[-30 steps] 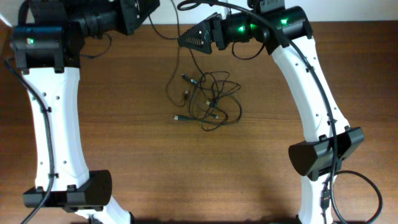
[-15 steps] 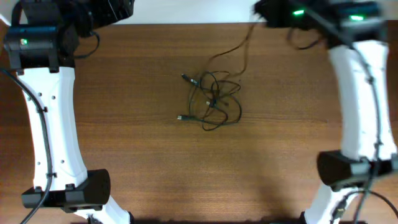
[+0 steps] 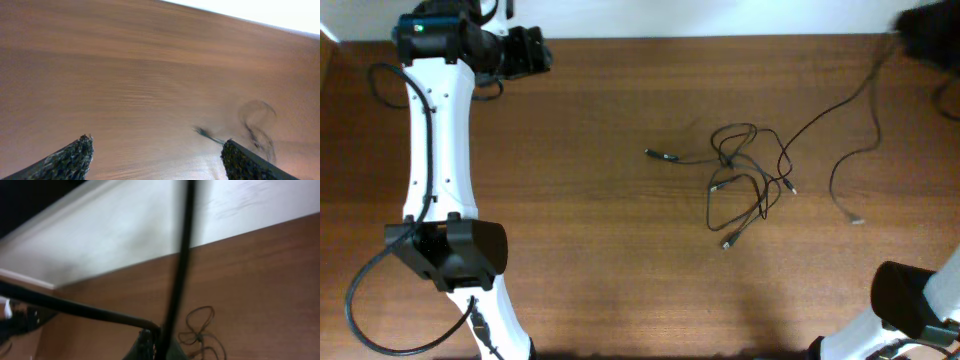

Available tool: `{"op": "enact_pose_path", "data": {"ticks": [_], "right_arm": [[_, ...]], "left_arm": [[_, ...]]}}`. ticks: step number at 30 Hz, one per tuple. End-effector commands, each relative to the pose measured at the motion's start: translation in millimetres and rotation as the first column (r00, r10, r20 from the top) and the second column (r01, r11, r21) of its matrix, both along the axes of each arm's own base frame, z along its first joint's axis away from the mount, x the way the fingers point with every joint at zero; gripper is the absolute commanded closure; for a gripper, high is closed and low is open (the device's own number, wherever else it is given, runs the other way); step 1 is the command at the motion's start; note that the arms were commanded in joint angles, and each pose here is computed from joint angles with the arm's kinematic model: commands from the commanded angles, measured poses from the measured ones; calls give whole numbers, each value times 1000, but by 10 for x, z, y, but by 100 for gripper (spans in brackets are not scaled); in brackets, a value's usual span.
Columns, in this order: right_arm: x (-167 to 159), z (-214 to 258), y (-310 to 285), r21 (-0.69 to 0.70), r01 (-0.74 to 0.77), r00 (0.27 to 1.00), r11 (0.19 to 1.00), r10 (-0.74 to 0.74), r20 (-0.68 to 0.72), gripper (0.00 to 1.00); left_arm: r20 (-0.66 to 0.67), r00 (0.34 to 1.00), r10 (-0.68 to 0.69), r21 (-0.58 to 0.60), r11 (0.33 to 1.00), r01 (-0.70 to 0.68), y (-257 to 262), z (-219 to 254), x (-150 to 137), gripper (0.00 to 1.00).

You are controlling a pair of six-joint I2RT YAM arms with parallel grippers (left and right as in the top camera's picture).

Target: Untangle cables

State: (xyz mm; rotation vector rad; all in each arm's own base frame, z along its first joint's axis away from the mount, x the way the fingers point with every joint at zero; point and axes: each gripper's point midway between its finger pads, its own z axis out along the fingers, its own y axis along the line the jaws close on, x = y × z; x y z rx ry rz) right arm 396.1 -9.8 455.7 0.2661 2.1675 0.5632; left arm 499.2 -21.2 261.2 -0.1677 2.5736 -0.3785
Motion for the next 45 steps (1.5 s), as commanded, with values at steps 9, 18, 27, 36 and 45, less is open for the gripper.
{"op": "enact_pose_path", "data": {"ticks": [9, 18, 27, 36, 45], "right_arm": [[-42, -140, 159, -50, -52, 997, 997, 49, -51, 96], [-61, -261, 96, -86, -39, 995, 996, 30, -95, 96], [-355, 503, -84, 60, -128, 976, 990, 116, 182, 96], [-997, 408, -1782, 55, 419, 898, 906, -423, 120, 96], [-74, -1617, -3437, -342, 678, 595, 651, -759, -264, 96]], "left_arm": [[18, 537, -844, -137, 530, 837, -3413, -1768, -523, 6], [-38, 767, -640, 111, 760, 640, -2820, -1261, -78, 100], [-222, 884, -411, 269, 846, 460, -1701, -1228, -149, 100], [-393, 832, -391, 242, 829, 504, -1673, -2072, -220, 100], [-403, 827, -391, 238, 828, 507, -1670, -2076, -248, 100]]}}
